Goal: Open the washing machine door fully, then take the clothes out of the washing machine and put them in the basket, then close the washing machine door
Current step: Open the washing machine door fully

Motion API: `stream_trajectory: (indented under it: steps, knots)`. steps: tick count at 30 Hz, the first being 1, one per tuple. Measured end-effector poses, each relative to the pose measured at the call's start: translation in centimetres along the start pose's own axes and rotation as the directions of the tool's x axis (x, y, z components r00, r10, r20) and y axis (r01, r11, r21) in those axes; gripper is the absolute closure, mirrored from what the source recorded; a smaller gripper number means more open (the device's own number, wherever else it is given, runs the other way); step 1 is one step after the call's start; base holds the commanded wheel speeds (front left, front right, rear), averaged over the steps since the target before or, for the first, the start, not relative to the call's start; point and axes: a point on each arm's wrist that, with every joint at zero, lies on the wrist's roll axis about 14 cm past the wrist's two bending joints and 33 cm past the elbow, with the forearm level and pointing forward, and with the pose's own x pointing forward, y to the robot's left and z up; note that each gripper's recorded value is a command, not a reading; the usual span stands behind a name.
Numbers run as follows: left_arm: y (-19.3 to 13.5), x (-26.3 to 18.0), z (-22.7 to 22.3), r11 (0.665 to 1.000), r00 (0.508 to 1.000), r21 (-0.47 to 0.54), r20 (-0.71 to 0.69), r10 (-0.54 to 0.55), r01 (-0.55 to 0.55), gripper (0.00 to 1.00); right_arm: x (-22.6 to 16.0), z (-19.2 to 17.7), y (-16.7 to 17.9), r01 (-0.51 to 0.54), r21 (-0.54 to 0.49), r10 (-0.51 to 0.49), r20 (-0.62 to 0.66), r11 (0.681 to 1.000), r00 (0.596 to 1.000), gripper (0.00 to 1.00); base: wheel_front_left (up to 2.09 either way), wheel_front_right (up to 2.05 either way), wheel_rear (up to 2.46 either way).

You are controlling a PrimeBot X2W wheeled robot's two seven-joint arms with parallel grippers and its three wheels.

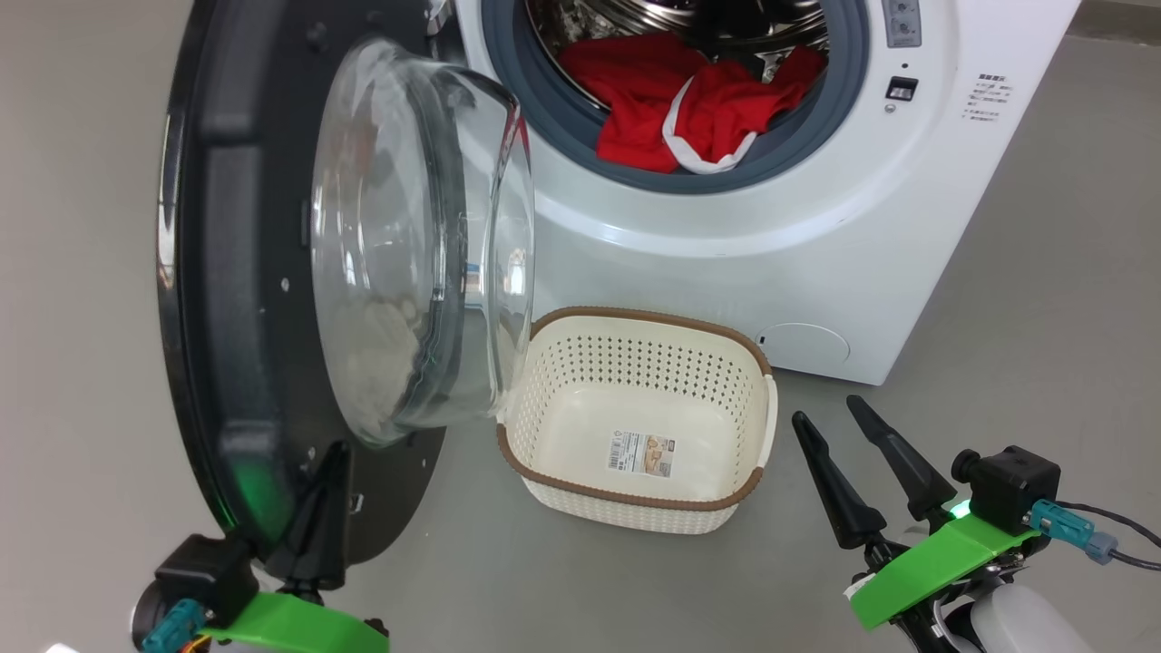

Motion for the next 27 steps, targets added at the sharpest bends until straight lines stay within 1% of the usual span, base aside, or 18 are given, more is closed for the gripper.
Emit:
stream_trajectory:
  steps: [3,17,27]
  knots:
    - [0.6,-0.1,0.1,1.000,1.000,0.004,0.001,0.015,-0.015,1.00,0.2,-0.1,0.1,-0.005,0.003,0.005,-0.003,1.000,1.000,0.00,0.00,0.00,0.00]
    - [5.7,0.0,-0.3,0.990,0.991,0.054,-0.038,0.131,-0.129,1.00,1.3,-1.4,0.5,-0.028,0.026,0.029,-0.028,0.999,0.999,0.00,0.00,0.00,0.00]
    - [8.0,0.9,0.0,0.981,0.984,0.097,-0.041,0.172,-0.167,1.00,2.7,-2.2,0.9,-0.055,0.038,0.056,-0.039,0.998,0.998,0.00,0.00,0.00,0.00]
